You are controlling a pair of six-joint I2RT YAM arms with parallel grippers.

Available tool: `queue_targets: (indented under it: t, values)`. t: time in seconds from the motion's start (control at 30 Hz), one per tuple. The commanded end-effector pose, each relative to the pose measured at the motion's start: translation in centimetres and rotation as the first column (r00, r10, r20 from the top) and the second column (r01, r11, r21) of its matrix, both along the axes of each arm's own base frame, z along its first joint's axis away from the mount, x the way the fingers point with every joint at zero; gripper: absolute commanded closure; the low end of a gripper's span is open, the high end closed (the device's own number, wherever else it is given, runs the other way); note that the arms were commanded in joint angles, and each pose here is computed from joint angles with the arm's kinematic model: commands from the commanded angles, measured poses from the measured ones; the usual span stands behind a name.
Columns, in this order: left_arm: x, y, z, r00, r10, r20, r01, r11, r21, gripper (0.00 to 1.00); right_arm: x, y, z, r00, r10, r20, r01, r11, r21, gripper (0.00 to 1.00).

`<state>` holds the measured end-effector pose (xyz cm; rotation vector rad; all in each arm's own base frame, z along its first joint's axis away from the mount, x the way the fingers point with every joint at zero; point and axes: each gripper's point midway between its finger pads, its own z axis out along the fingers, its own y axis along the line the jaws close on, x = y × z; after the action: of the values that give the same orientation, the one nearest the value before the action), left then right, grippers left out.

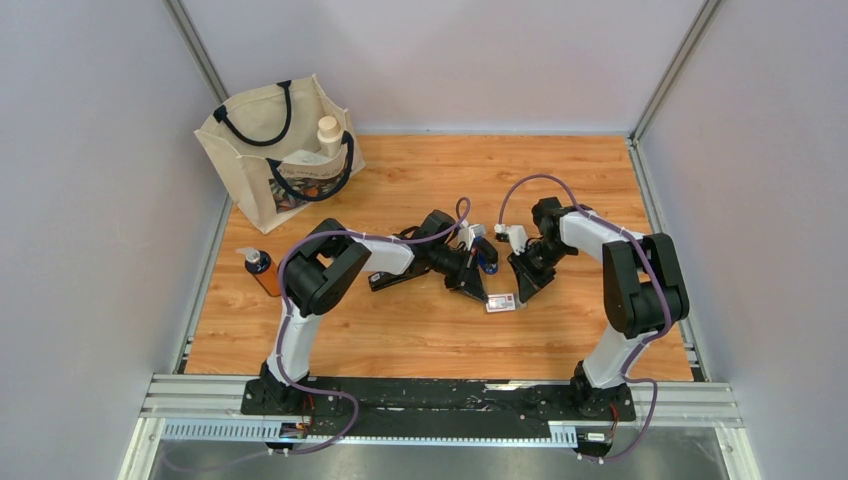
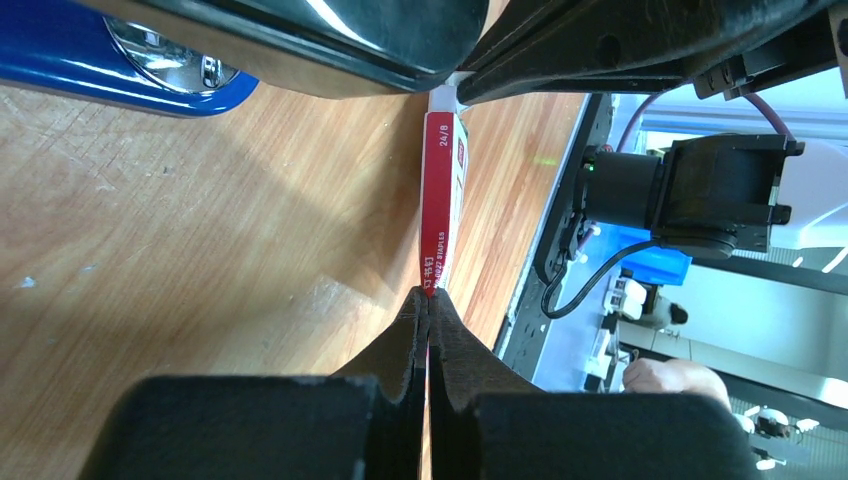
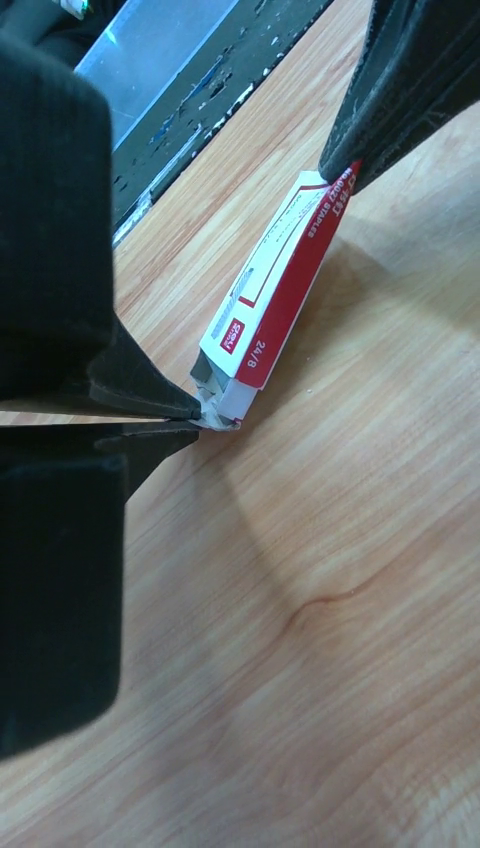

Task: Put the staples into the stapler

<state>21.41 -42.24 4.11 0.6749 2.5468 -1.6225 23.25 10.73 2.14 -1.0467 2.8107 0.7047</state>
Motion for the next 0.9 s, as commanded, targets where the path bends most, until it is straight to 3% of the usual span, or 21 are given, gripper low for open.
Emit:
queue_targets:
  t: [0.0,0.87]
  values:
    - [0.3,0.0,-0.3,1.000,0.003,0.004,-0.003,1.000,-0.010,1.00,0.9,-0.4,-0.4,0.999,-0.030,0.019,0.030,0.999,-0.037,1.00]
    - [0.6,0.4,-0.4,1.000,0.017,0.006,-0.017,1.000,-0.004,1.00,3.3,-5.2,-0.5,0.974,-0.177,0.141,0.196,0.972,-0.131,1.00]
